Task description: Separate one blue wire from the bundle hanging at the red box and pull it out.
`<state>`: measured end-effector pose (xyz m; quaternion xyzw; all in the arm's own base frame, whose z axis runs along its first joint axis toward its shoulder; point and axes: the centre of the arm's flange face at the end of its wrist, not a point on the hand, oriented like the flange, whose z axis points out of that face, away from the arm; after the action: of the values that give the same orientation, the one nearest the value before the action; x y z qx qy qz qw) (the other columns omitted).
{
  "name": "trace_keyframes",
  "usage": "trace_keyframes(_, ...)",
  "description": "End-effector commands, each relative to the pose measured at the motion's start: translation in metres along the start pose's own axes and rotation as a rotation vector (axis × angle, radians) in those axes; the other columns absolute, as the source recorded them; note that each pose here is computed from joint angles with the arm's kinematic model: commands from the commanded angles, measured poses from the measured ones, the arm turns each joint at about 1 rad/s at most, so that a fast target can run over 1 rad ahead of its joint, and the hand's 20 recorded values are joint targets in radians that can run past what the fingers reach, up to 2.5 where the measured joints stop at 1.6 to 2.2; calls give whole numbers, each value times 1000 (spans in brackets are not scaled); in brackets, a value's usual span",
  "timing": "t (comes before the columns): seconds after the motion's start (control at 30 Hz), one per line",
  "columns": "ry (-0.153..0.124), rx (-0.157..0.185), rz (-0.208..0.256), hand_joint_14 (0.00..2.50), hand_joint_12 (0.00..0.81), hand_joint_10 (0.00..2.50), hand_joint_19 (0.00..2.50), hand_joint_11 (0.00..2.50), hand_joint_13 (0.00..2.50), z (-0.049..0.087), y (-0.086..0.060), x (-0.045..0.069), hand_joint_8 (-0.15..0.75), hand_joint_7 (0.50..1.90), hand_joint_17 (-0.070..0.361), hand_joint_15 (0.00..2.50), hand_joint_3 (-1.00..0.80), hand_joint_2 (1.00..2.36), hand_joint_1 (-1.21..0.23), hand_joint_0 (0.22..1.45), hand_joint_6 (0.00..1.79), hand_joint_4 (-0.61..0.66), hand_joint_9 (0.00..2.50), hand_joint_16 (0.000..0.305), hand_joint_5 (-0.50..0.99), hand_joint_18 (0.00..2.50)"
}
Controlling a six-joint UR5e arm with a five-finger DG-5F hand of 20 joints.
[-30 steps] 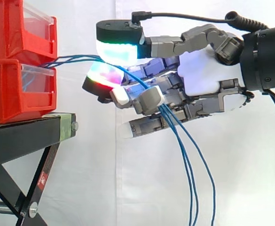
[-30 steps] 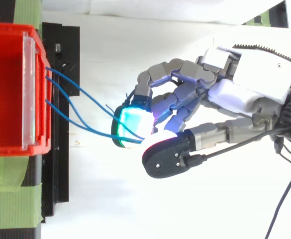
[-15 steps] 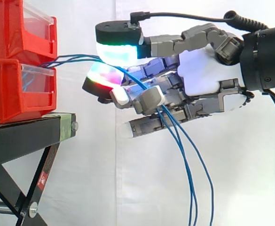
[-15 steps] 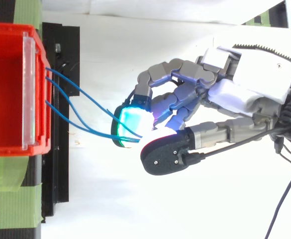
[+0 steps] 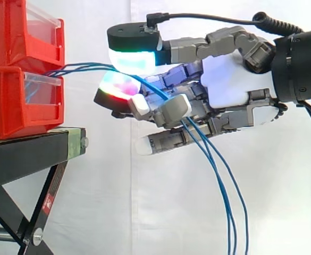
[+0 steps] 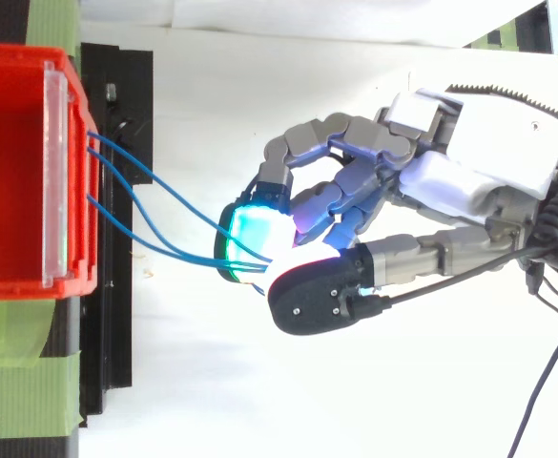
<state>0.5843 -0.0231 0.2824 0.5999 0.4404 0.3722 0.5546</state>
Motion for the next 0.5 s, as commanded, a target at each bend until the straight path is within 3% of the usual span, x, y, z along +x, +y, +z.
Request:
trace_keyframes(0.0,0,0,0,14,335,21,397,1076,1337,0,0,0,325,1089,124,1460,-291,1017,-807,601,869,225,897,55,-234,563)
trace_keyframes(0.47,0,0,0,11,344,20,421,1064,1351,0,-1,0,344,1070,130,1446,-335,1014,-708,551,865,247,924,58,-231,573)
